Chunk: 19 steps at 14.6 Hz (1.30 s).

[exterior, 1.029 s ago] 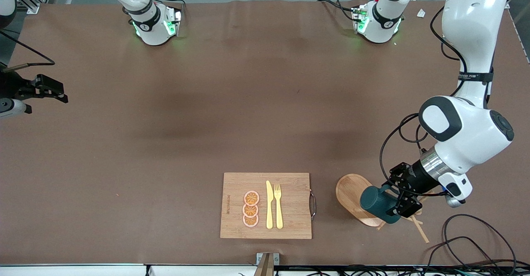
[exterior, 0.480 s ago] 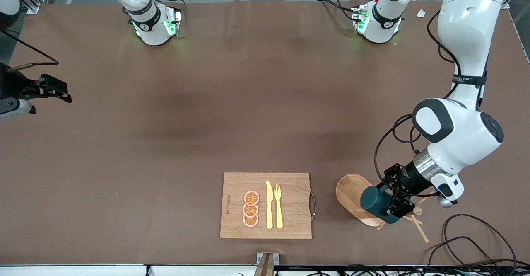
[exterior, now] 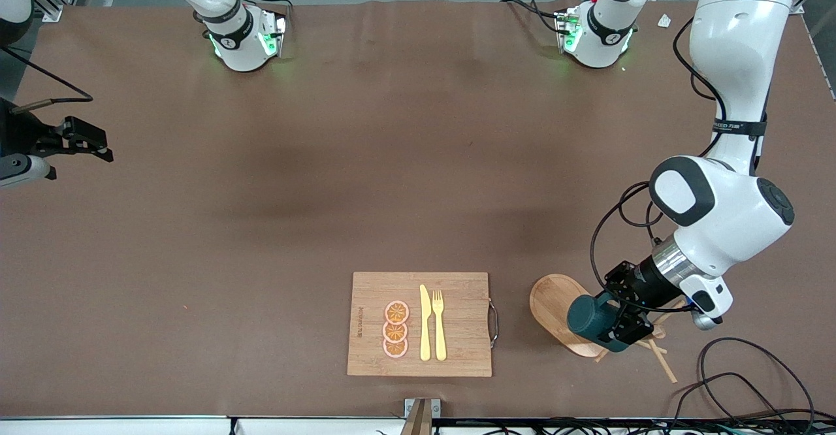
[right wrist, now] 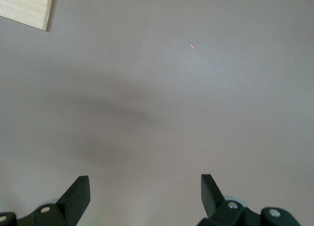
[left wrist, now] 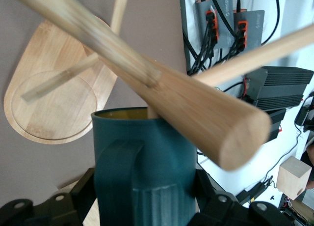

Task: Transfer cup from left to right arm and place
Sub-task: 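Lift the teal mug off the stand and carry it to mid-table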

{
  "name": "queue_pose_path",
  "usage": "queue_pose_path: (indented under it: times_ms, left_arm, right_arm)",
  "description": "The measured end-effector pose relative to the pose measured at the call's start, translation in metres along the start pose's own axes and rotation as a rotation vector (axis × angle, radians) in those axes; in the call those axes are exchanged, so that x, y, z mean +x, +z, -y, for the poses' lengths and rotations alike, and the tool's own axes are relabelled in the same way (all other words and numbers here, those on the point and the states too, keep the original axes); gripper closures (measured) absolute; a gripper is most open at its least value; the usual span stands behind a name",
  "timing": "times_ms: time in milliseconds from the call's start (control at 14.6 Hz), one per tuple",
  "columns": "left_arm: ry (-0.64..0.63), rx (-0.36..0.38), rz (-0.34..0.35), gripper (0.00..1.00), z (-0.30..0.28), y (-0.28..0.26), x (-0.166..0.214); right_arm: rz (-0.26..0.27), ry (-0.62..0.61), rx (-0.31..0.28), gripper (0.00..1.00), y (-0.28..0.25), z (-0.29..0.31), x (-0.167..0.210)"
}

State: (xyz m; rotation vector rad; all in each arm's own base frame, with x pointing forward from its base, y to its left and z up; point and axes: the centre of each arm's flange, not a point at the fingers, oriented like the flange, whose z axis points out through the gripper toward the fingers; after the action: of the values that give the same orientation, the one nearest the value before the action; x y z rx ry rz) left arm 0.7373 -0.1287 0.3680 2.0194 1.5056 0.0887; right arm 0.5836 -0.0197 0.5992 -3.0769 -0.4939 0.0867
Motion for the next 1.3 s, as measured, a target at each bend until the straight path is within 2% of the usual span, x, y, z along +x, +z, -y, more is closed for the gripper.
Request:
queue_pose_path:
  times_ms: [274, 549, 892, 1029, 1303]
  left_arm:
    - [0.048, -0.025, 0.026, 0.16, -0.015, -0.008, -0.033]
    - [0.216, 0.004, 0.002, 0.16, -0.023, -0.009, -0.119]
    - [0.479, 0.085, -0.146, 0.16, 0.008, 0.022, -0.273]
    - [0.565, 0.098, -0.204, 0.16, 0.036, 0.039, -0.335]
    - [0.75, 0.167, -0.317, 0.16, 0.112, 0.082, -0.427]
  right_arm:
    - [-0.001, -0.001, 0.0, 0.0, -0.001, 0.0, 0.0]
    - [-0.001, -0.001, -0.001, 0.0, -0.001, 0.0, 0.0]
    - [-0.001, -0.006, -0.001, 0.0, -0.001, 0.003, 0.001]
    - [-0.001, -0.007, -0.001, 0.0, -0.001, 0.004, 0.001]
    - [0.02, -0.007, 0.007, 0.0, 0.001, 0.005, -0.001]
